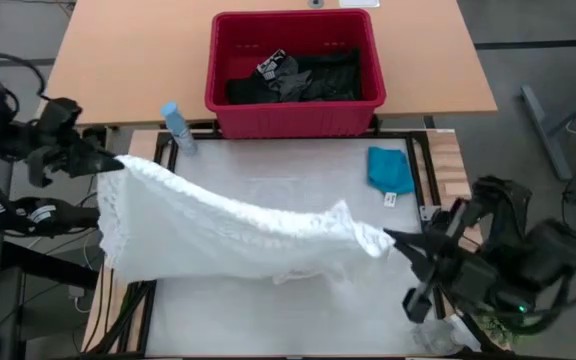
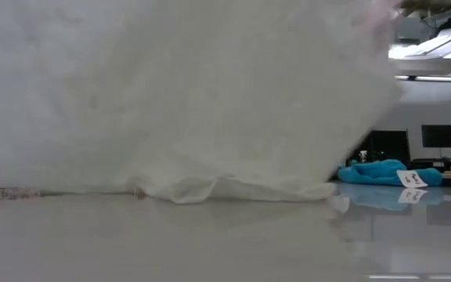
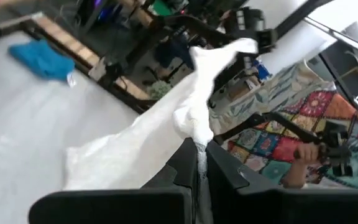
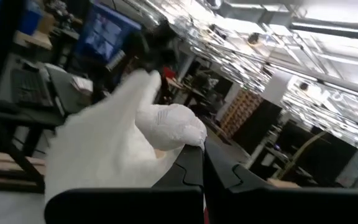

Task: Fold laundry
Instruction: Fold the white shirt

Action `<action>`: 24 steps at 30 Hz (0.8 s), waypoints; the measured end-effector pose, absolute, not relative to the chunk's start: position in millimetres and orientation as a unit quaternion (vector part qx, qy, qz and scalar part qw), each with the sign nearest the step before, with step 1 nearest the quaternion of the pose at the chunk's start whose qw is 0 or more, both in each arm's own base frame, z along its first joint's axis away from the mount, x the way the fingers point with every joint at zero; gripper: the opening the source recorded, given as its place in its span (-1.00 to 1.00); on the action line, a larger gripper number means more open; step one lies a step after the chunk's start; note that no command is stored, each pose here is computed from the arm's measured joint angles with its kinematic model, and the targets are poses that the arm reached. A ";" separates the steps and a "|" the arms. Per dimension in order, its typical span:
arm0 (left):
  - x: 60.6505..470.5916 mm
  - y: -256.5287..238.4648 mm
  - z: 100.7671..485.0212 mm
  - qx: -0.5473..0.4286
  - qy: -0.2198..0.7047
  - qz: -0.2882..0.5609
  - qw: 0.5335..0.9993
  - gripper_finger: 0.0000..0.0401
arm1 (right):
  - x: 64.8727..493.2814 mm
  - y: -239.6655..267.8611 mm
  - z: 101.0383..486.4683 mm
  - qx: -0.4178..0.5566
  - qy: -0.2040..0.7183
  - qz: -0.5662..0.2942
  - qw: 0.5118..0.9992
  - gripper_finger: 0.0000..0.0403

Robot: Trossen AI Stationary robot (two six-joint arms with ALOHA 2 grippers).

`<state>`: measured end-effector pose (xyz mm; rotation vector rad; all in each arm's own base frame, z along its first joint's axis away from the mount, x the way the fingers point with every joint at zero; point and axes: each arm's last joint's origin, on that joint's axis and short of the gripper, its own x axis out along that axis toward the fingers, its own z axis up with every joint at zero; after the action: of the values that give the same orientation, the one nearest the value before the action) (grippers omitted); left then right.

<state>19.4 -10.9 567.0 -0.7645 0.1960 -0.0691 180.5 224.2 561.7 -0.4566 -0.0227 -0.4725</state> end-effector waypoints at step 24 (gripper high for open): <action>174.4 29.4 591.6 -0.238 0.002 -0.129 0.963 -1.00 | 121.6 131.7 642.6 -0.187 -0.023 -0.243 0.952 -0.91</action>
<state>174.4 29.4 591.6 -0.4820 0.0048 -0.2608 121.6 131.7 642.6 -0.3795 -0.0463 -0.4947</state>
